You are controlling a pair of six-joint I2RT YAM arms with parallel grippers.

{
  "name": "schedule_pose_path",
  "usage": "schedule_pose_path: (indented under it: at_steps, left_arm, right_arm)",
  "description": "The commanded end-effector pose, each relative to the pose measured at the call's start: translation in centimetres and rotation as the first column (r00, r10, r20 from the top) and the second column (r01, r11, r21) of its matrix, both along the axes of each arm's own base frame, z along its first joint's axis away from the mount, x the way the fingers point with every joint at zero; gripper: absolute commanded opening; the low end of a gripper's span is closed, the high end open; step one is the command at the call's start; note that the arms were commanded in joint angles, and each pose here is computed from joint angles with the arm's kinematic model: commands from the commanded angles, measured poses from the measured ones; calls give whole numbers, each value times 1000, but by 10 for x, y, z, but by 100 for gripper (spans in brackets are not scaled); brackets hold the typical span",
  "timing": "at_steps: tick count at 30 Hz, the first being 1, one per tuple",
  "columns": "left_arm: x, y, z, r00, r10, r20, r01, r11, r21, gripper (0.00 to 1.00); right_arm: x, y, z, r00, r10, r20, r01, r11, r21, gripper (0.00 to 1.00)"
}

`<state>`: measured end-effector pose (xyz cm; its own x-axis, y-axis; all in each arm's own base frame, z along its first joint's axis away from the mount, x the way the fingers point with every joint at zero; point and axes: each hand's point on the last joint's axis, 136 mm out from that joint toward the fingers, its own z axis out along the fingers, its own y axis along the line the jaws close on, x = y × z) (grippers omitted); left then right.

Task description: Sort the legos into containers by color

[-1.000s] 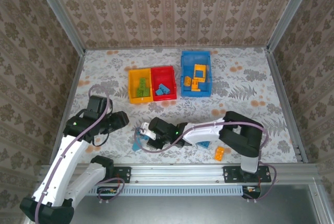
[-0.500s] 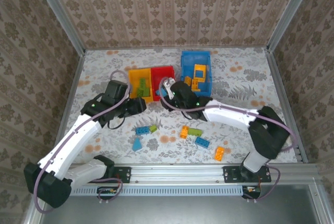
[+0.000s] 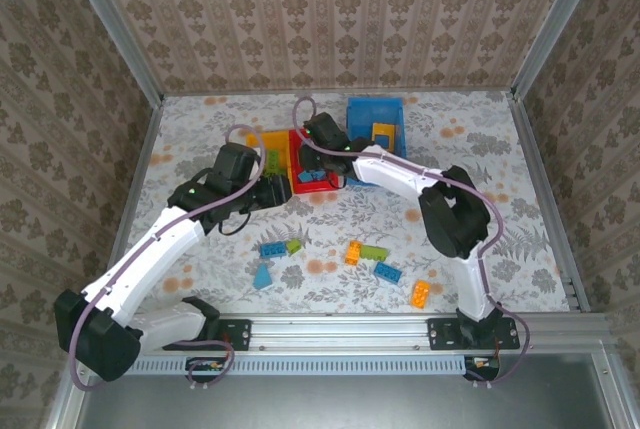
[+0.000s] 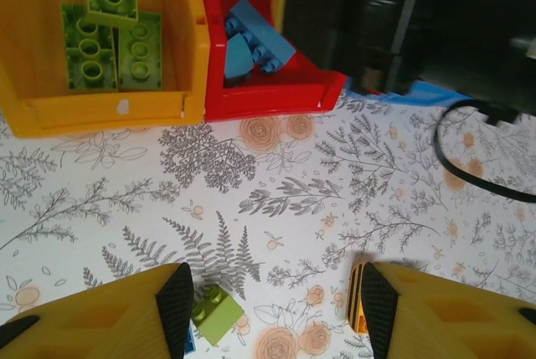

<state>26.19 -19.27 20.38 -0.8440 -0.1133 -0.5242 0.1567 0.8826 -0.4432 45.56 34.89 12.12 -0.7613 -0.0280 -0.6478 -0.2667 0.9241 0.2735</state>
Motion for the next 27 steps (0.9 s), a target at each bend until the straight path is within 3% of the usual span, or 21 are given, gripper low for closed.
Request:
schedule_pose_path:
  at_steps: [1, 7, 12, 15, 27]
  left_arm:
    - [8, -6, 13, 998, -27, 60, 27, 1000, 9, 58]
    - [4, -5, 10, 998, -38, 50, 37, 999, 20, 58]
    - [2, -5, 9, 998, -48, 41, 47, 999, 27, 58]
    - [1, -3, 7, 998, -50, 36, 48, 998, 41, 59]
    - [-12, 8, -29, 996, -56, -66, 63, 992, 109, 61]
  right_arm:
    - [2, 5, -14, 998, -12, -61, 11, 1000, -14, 25]
    - [18, 8, -22, 997, -37, -68, 37, 999, -2, 29]
    - [21, 7, -13, 998, -40, -47, 41, 999, 4, 50]
    - [17, 3, 1, 999, -44, -15, 45, 999, 14, 56]
    - [-32, -21, 68, 974, 30, 224, -30, 1000, -4, 57]
